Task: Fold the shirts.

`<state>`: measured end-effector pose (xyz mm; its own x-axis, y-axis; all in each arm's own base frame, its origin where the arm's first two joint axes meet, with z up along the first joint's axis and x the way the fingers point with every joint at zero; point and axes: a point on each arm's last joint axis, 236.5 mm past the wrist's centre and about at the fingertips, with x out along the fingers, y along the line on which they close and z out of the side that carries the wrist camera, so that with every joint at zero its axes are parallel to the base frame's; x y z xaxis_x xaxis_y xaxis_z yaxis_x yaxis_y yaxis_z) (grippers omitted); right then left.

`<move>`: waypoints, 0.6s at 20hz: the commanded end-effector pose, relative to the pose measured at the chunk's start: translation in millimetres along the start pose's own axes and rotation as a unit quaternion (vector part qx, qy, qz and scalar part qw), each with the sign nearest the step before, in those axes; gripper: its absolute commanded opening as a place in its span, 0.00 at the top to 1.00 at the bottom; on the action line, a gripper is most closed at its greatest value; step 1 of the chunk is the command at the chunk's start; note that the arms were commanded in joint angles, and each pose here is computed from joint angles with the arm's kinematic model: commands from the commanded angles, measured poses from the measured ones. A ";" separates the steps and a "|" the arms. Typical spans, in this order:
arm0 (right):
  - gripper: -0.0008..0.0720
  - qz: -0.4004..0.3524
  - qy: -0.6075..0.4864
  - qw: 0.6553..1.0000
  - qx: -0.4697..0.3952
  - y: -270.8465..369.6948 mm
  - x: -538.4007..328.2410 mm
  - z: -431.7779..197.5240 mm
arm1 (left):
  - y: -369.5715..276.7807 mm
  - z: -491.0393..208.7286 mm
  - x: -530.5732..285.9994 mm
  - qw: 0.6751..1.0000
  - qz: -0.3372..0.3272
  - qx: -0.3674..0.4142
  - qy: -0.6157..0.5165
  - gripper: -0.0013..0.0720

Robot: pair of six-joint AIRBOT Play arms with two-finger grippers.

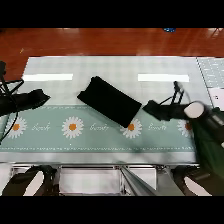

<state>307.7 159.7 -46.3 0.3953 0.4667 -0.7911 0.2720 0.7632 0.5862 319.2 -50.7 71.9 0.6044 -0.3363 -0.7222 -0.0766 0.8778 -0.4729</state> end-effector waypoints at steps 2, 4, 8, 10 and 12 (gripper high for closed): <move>0.43 0.021 0.024 0.997 0.072 -10.4 43.6 -31.8 | -4.9 -3.9 1.8 1.000 -0.007 0.002 0.008 0.96; 0.43 0.043 0.036 0.995 0.084 -4.0 55.0 -35.5 | -6.8 -5.9 3.4 1.000 -0.009 0.002 0.013 0.96; 0.43 0.081 0.070 0.990 0.090 12.7 72.6 -41.3 | -7.4 -11.3 9.3 1.000 -0.013 -0.004 0.027 0.96; 0.43 0.091 0.081 0.989 0.082 25.3 81.9 -33.5 | -7.6 -12.0 11.6 0.999 -0.016 -0.008 0.031 0.96; 0.43 0.090 0.087 0.990 0.059 35.5 91.5 -22.0 | -8.1 -12.5 13.1 0.999 -0.018 -0.011 0.033 0.96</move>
<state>316.1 227.2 -100.9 0.3066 0.6464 -0.6987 0.3577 0.6020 0.7139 317.6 -64.3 62.1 0.5613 -0.3798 -0.7353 -0.0704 0.8634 -0.4997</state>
